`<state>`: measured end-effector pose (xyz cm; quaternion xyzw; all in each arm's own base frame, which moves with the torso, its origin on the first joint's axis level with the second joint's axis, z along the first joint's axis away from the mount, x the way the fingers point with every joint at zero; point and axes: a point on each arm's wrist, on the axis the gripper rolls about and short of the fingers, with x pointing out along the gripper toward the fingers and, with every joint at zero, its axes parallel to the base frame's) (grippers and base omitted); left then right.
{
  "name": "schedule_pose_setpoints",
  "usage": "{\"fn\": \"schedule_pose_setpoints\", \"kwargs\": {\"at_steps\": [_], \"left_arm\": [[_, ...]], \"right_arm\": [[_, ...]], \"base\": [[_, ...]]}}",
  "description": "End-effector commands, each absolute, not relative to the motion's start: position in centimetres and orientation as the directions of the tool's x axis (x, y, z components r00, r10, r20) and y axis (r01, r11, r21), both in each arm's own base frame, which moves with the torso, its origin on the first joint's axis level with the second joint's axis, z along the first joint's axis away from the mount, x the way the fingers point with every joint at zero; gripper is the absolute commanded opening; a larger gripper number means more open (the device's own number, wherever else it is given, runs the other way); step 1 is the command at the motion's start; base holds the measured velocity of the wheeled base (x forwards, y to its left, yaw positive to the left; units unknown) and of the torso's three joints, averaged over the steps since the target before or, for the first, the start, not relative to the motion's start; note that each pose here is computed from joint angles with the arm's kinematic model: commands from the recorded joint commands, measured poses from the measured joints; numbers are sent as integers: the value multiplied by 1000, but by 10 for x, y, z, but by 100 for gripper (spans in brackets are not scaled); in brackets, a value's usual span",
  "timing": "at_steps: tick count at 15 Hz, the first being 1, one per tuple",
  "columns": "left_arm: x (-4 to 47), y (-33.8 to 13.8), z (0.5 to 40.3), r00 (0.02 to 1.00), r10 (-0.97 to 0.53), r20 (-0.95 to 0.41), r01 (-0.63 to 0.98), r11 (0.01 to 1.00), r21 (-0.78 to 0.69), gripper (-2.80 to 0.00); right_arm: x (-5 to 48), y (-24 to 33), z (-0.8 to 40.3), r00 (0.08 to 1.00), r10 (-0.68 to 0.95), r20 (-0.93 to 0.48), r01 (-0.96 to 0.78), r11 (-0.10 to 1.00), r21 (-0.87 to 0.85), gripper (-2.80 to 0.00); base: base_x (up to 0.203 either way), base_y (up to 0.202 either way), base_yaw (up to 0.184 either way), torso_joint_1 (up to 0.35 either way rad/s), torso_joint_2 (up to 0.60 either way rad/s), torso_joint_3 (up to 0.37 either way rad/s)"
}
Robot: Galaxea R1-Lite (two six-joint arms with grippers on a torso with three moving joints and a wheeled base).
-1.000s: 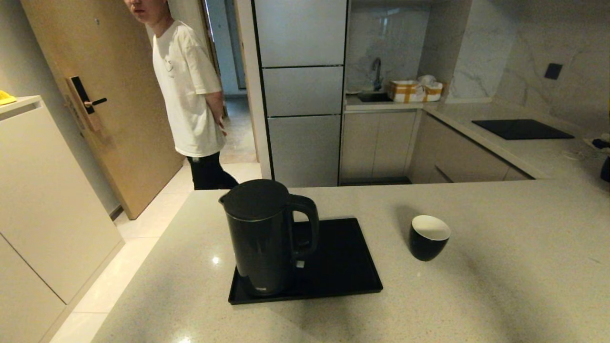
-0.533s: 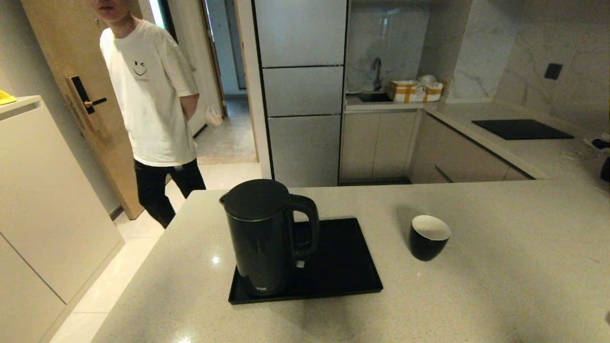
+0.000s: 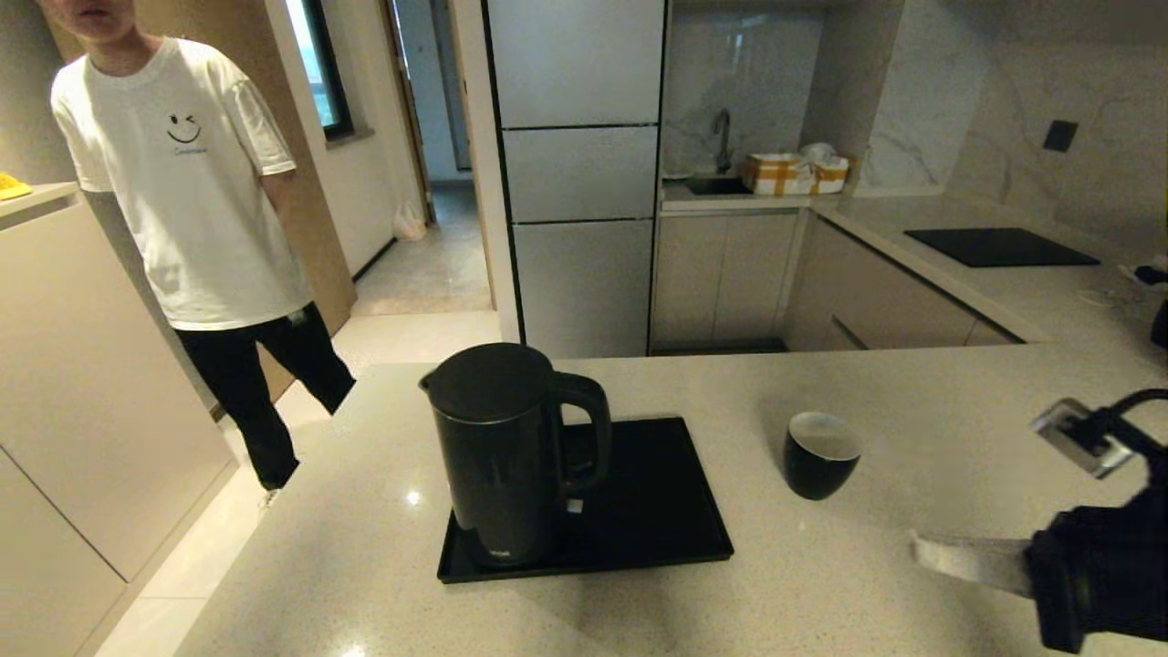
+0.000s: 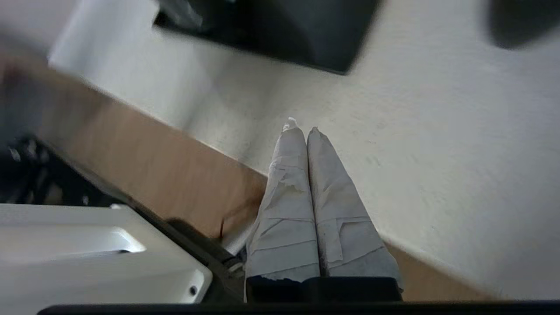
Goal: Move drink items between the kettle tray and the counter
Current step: Pick up the kettle
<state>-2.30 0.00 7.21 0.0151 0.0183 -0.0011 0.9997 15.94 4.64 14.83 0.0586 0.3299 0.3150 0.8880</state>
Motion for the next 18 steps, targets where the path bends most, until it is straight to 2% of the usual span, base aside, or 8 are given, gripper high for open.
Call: {"fn": "schedule_pose_setpoints", "kwargs": {"at_steps": [1,4,5,8,10,14,18], "left_arm": [[-23,0,72,999,-2,-37,3,1000,31,-280],[-23,0,72,999,-2,-37,3,1000,31,-280],[-23,0,72,999,-2,-37,3,1000,31,-280],[-23,0,72,999,-2,-37,3,1000,31,-280],[-23,0,72,999,-2,-37,3,1000,31,-280],[-23,0,72,999,-2,-37,3,1000,31,-280],[-23,0,72,999,-2,-37,3,1000,31,-280]], "right_arm": [[208,80,105,449,632,-632,-571,747,341,-280],[227,119,94,433,707,-559,-702,653,283,-280],[229,126,91,427,719,-548,-720,637,275,0],[228,156,81,417,739,-529,-756,606,249,0],[229,168,78,465,721,-514,-746,632,212,0],[228,206,53,663,626,-410,-666,743,58,0],[231,215,54,722,581,-377,-609,791,54,0]], "base": [[0,0,0,0,0,0],[0,0,0,0,0,0],[0,0,0,0,0,0],[0,0,0,0,0,0],[0,0,0,0,0,0],[0,0,0,0,0,0],[0,0,0,0,0,0]]}}
